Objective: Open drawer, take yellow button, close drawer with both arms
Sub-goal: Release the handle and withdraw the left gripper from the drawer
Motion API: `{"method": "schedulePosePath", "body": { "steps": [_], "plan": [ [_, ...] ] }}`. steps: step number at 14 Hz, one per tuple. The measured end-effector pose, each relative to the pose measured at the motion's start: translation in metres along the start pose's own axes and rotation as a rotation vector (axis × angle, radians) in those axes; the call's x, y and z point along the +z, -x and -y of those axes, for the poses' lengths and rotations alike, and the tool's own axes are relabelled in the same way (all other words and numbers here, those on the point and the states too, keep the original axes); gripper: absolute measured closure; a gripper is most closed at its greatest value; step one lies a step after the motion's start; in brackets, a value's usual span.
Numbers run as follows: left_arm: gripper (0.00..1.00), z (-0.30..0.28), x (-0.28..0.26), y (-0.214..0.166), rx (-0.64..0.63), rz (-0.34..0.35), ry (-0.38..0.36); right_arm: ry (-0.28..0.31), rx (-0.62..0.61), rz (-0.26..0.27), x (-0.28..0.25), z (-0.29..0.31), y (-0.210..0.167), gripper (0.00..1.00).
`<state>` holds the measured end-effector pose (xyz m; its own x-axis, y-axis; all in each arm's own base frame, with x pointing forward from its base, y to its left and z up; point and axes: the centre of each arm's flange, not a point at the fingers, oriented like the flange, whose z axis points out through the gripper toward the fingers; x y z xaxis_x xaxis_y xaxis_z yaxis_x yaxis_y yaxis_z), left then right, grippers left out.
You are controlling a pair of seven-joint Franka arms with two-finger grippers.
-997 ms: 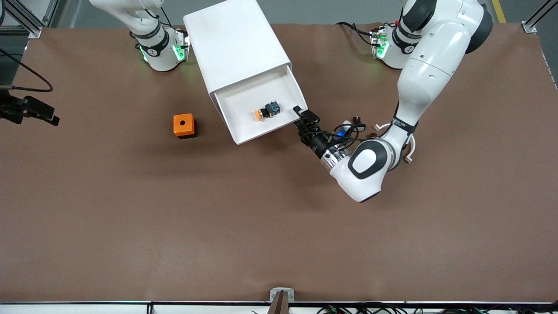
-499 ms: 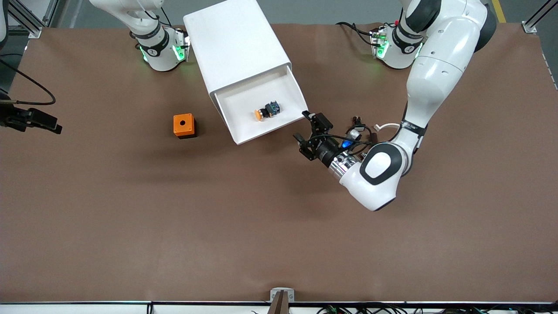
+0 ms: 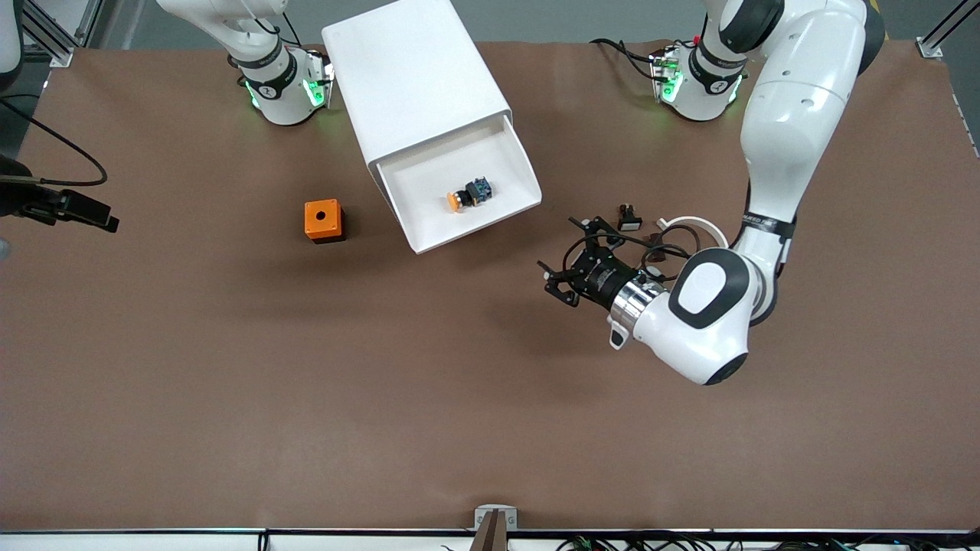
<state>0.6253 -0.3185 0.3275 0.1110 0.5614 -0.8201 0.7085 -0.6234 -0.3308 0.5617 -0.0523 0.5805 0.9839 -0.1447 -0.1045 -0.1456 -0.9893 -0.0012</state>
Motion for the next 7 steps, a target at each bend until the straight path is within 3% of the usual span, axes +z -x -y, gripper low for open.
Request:
{"method": "schedulePosePath", "body": {
  "steps": [4, 7],
  "plan": [
    [0.0, 0.01, -0.036, 0.013, 0.172, -0.292, 0.091, 0.001, -0.005, 0.009, 0.001, 0.005, 0.001, 0.0],
    [0.0, 0.013, -0.058, 0.024, 0.225, -0.492, 0.154, -0.004, 0.027, 0.014, 0.001, 0.01, 0.002, 0.0]
  ]
}}
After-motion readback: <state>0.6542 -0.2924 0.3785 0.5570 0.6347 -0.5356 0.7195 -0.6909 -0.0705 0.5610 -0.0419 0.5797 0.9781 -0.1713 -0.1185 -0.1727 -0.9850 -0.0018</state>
